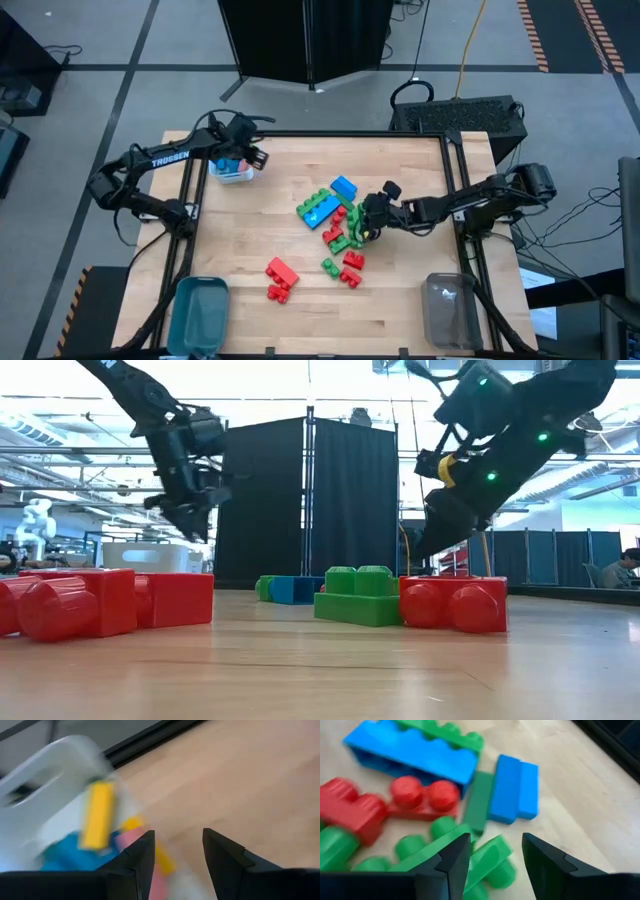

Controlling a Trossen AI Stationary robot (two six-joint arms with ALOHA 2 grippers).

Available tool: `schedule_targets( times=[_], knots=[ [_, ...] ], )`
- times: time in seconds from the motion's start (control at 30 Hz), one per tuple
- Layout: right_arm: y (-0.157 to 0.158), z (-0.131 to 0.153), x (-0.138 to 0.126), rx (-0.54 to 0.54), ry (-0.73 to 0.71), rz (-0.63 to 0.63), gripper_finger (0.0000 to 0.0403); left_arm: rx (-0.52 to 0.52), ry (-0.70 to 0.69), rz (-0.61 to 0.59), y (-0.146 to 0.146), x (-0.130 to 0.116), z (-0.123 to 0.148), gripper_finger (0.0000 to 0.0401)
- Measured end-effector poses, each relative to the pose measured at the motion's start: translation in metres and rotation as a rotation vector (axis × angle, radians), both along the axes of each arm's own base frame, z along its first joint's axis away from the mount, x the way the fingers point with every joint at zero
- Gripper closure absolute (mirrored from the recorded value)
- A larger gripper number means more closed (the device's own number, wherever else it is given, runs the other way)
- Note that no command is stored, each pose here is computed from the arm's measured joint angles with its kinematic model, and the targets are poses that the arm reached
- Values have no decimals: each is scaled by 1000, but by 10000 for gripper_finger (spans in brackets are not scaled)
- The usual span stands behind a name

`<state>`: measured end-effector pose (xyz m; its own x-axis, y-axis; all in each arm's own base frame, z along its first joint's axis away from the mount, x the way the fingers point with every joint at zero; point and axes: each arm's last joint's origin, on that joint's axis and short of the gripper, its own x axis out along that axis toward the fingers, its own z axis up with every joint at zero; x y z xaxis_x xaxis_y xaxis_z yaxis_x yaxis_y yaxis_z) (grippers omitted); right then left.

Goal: Sort blocks by size
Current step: Put the blue block into the white bin

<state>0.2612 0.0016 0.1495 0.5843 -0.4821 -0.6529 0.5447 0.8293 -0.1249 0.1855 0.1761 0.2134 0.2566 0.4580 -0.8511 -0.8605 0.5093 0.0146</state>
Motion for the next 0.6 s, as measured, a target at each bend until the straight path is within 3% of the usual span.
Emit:
schedule_targets(
  times=[0.2, 0.6],
  knots=[
    [-30, 4, 5, 30, -49, -1, 251, 37, -149, -185, -19, 31, 8, 245],
    [-78, 0, 7, 145, -104, -27, 252, 129, -307, -403, -64, 71, 20, 245]
  ],
)
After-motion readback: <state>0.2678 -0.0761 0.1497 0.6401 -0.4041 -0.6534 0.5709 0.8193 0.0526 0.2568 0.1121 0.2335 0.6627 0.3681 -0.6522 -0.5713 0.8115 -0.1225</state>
